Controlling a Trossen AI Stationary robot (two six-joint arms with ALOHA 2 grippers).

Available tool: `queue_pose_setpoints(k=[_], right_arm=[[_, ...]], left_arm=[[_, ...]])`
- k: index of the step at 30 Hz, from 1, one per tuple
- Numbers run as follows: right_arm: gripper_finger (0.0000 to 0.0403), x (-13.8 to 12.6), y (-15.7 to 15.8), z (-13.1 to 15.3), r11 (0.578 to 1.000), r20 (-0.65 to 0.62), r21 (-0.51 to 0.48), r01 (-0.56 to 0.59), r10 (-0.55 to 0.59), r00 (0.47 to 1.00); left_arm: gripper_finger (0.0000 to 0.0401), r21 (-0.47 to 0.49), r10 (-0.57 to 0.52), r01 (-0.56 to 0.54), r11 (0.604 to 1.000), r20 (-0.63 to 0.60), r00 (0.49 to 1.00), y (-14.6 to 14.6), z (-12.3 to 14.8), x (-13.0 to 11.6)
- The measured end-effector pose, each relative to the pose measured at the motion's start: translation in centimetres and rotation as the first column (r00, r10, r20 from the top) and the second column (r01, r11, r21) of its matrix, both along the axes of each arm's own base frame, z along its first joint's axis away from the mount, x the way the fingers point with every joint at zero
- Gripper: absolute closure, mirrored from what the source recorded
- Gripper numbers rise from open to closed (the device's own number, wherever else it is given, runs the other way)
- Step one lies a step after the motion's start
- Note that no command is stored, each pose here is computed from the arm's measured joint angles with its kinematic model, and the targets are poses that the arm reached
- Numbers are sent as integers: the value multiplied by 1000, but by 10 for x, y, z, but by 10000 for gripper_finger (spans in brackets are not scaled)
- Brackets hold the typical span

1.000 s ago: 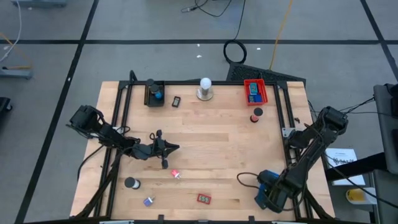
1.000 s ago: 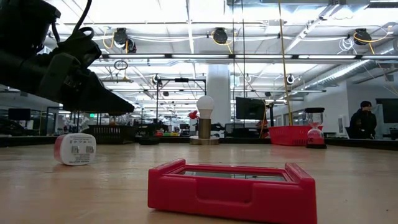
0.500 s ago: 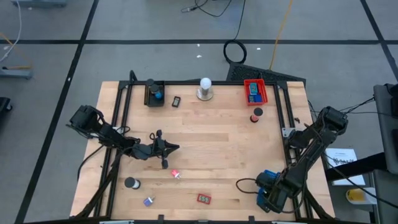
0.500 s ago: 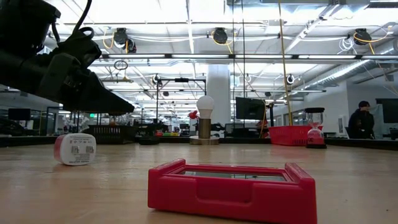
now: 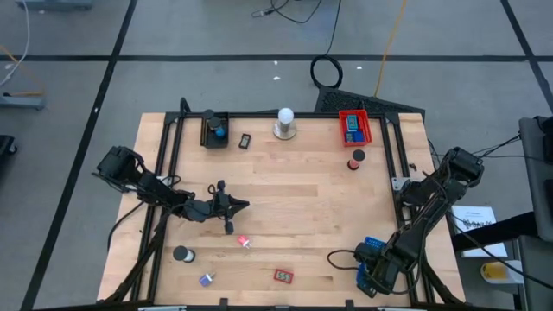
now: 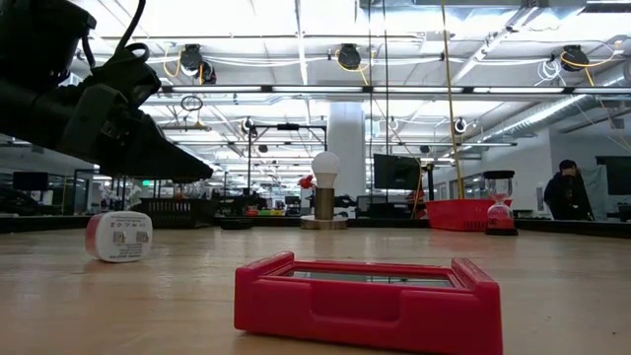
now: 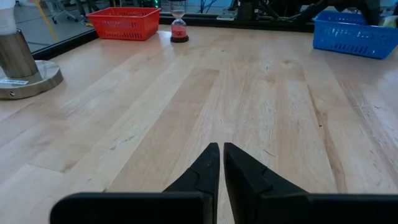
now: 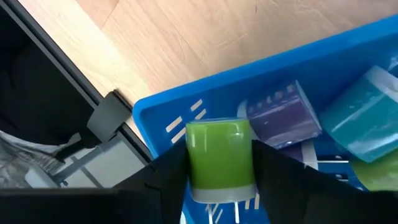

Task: Pick & Place Office items
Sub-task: Put the green charger adapter into the blue bin

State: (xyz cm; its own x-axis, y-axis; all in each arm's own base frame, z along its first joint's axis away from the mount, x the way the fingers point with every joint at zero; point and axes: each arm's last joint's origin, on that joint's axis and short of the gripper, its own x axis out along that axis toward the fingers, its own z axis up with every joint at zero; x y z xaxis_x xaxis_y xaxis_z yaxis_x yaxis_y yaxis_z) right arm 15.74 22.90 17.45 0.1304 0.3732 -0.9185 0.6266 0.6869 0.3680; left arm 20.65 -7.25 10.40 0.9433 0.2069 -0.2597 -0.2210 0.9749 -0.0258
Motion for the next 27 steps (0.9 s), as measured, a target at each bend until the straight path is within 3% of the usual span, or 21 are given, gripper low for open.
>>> queue_pose_setpoints(k=[6,14,27], right_arm=[[214,-1,-1,1,1000,-28,13,-11,12,1000],[216,-8,-9,7,1000,-63,-17,-9,8,998],[344,-5,-8,8,998,16,-27,-57,57,998]], left_arm=[[370,0,0,0,1000,0,1000,0,0,0],[370,2,0,0,1000,-5,1000,0,0,0],[370,2,0,0,1000,-5,1000,0,0,0]])
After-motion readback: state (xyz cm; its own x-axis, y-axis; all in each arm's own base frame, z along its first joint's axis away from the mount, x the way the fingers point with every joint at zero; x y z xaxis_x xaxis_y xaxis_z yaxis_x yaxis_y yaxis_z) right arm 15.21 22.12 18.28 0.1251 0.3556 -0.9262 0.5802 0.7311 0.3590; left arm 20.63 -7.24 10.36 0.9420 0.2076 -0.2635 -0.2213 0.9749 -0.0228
